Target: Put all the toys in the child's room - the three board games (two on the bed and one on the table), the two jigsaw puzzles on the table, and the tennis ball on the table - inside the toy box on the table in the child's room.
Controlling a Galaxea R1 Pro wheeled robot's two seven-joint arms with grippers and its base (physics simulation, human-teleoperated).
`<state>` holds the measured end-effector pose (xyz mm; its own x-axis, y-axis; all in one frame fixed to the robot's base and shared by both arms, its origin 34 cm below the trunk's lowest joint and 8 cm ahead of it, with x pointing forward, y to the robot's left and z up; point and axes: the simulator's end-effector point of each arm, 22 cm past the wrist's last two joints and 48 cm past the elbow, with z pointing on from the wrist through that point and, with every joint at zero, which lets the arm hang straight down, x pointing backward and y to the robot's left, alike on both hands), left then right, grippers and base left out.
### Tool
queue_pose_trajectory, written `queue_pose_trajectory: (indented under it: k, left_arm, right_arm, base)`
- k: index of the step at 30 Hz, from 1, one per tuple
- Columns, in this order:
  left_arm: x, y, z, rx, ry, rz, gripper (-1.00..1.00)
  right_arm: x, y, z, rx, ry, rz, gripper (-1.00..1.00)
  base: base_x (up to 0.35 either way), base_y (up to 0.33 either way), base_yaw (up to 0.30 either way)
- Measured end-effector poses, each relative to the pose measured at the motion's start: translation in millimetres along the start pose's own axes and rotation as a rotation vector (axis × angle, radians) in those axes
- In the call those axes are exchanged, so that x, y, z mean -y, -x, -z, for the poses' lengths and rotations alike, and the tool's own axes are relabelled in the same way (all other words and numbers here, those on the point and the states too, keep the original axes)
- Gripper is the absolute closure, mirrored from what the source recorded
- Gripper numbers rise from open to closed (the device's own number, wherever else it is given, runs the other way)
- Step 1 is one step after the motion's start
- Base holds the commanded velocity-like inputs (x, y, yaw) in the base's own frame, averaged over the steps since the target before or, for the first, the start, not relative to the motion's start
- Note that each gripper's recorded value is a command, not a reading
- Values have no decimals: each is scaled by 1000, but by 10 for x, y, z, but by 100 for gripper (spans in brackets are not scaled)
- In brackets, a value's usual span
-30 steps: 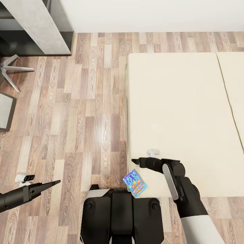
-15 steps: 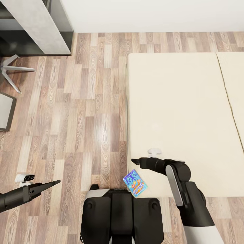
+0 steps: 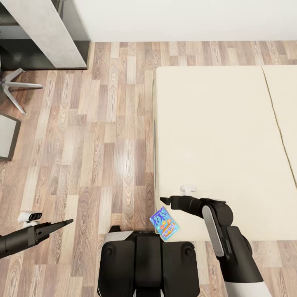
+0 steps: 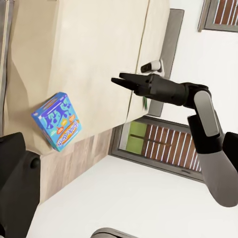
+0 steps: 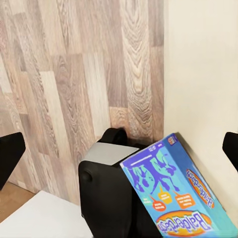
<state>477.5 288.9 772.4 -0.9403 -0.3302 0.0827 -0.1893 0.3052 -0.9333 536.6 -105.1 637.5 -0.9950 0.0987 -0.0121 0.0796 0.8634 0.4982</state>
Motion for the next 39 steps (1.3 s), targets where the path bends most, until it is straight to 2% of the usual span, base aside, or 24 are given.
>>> queue_pose_trajectory:
  k: [7,39]
  left_arm:
    - [42,20,7,3,-4,-9,-100]
    - [246,105,35,20,-23,-54,-100]
  right_arm:
    - [-7,-73,31,-3,-1,-4,-100]
    - [-109,92,198,43,-3,21,-100]
  base:
    - [0,0,0]
    - [0,0,0]
